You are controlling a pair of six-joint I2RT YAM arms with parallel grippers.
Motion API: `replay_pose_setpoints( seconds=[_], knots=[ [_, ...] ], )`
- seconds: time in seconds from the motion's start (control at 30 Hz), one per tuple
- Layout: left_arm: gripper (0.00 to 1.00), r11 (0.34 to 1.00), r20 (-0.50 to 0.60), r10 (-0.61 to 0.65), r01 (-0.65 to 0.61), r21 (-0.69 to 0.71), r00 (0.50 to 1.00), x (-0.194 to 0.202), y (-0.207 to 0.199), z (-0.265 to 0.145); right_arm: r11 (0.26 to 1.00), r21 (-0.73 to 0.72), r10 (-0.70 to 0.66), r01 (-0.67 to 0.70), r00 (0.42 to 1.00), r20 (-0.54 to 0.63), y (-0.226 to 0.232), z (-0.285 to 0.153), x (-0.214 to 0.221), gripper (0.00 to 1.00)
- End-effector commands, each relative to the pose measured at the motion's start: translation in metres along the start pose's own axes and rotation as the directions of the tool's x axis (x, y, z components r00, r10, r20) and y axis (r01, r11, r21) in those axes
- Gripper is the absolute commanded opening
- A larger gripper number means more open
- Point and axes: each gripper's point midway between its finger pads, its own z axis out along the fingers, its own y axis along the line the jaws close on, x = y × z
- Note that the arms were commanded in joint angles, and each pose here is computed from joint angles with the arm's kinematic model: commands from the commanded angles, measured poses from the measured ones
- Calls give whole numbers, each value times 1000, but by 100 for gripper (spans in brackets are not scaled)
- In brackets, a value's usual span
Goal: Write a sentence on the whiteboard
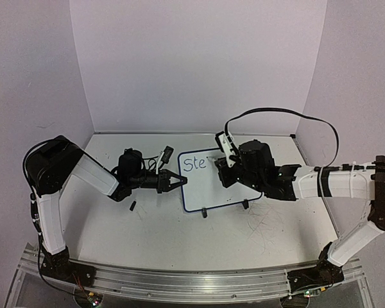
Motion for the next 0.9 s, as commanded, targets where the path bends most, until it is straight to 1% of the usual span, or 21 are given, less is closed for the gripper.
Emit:
replay_pose_setpoints(
  seconds=[0.0,0.23,0.33,0.73,0.87],
  knots=[
    [0,1000,-21,-4,4,-14,1000,2,-1,-3,1000,7,10,-10,1000,-1,1,-3,1,0],
    [0,1000,-18,-1,1,-16,1000,0,-1,-3,1000,-3,-1,1,1000,-21,4,-5,10,0],
    [0,1000,-20,-2,2,-16,1000,1,-1,-3,1000,-5,26,-26,999,-33,6,-6,15,0],
    [0,1000,-22,-4,3,-18,1000,2,0,-3,999,-30,24,-26,996,-84,14,-11,38,0],
    [0,1000,-24,-6,6,-18,1000,3,0,-2,999,-35,22,-25,996,-86,16,-12,40,0]
  ],
)
